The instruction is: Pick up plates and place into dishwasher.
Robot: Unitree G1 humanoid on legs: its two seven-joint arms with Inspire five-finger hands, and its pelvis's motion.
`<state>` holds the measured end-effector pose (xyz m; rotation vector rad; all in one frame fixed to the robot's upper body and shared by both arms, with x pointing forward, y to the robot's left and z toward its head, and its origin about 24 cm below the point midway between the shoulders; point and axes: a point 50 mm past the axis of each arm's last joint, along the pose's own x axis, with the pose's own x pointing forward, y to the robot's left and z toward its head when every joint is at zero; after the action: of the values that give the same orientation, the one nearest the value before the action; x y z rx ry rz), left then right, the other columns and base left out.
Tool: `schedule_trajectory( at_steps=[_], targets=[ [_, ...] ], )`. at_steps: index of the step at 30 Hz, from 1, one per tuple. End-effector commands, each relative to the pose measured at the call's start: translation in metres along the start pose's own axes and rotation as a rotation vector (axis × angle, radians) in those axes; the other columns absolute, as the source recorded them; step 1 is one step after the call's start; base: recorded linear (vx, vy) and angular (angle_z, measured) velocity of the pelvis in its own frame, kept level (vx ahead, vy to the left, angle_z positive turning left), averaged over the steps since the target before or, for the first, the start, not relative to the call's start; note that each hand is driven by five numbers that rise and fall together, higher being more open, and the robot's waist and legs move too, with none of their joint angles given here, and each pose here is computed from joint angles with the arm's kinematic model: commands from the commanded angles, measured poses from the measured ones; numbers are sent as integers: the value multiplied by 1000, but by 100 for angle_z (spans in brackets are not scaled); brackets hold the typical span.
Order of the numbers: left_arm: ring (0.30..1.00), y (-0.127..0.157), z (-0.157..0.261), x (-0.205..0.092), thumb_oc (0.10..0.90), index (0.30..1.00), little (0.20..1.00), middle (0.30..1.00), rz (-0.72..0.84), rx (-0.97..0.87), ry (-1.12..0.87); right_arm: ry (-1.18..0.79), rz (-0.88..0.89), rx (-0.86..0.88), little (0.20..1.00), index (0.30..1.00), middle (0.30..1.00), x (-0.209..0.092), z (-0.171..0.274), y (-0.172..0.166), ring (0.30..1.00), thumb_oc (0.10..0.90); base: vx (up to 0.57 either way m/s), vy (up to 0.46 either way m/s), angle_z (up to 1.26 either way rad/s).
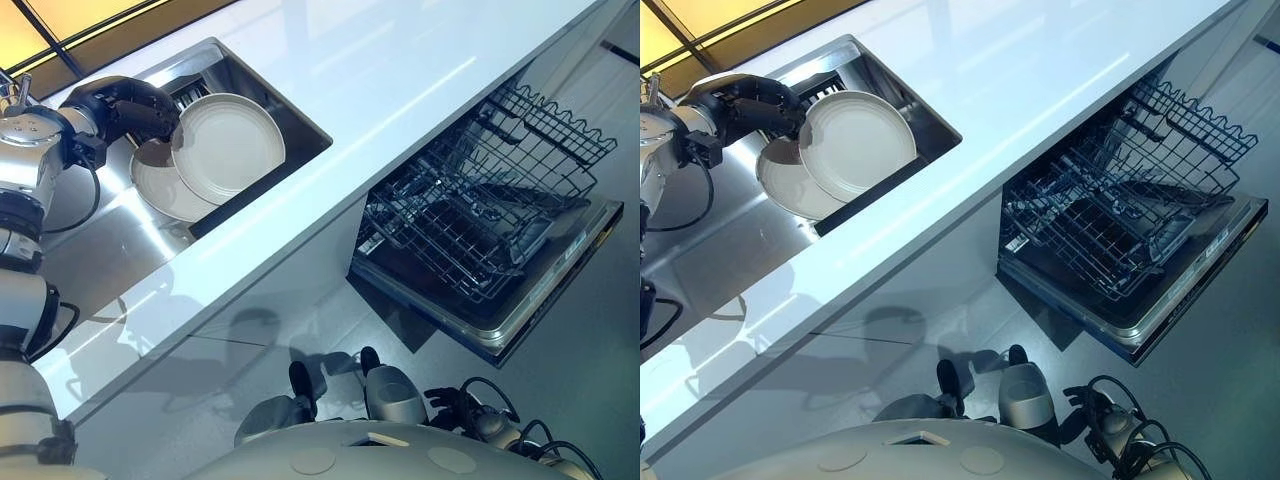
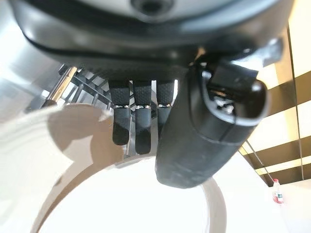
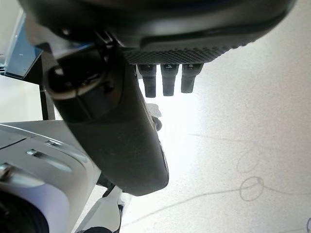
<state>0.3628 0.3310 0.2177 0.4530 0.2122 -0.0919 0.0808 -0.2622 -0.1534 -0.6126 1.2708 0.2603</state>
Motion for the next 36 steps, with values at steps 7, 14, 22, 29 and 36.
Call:
schedule_trajectory(
  at_steps=[7,14,22,29,36],
  targets=[
    [359,3,77,-6,169,359,269,359,-15,49,-305,-27,-107,26,900,900,900,-5,-10,-20,900,800,-18,-25,1],
    [498,3,81,-13,331,498,431,498,13,51,-370,-379,-223,139,900,900,900,-21,58,-54,900,800,-54,-33,2],
    [900,-6,66,-8,800,900,900,900,-97,-4,-328,-502,-268,14,900,900,900,-33,87,-60,900,800,-41,-30,1],
    [900,-26,61,3,800,900,900,900,-182,-7,-305,-482,-258,-31,900,900,900,-32,90,-57,900,800,-17,-12,1],
    [900,-32,59,6,800,900,900,900,-211,1,-290,-458,-256,-36,900,900,900,-29,83,-55,900,800,0,0,0]
  ],
)
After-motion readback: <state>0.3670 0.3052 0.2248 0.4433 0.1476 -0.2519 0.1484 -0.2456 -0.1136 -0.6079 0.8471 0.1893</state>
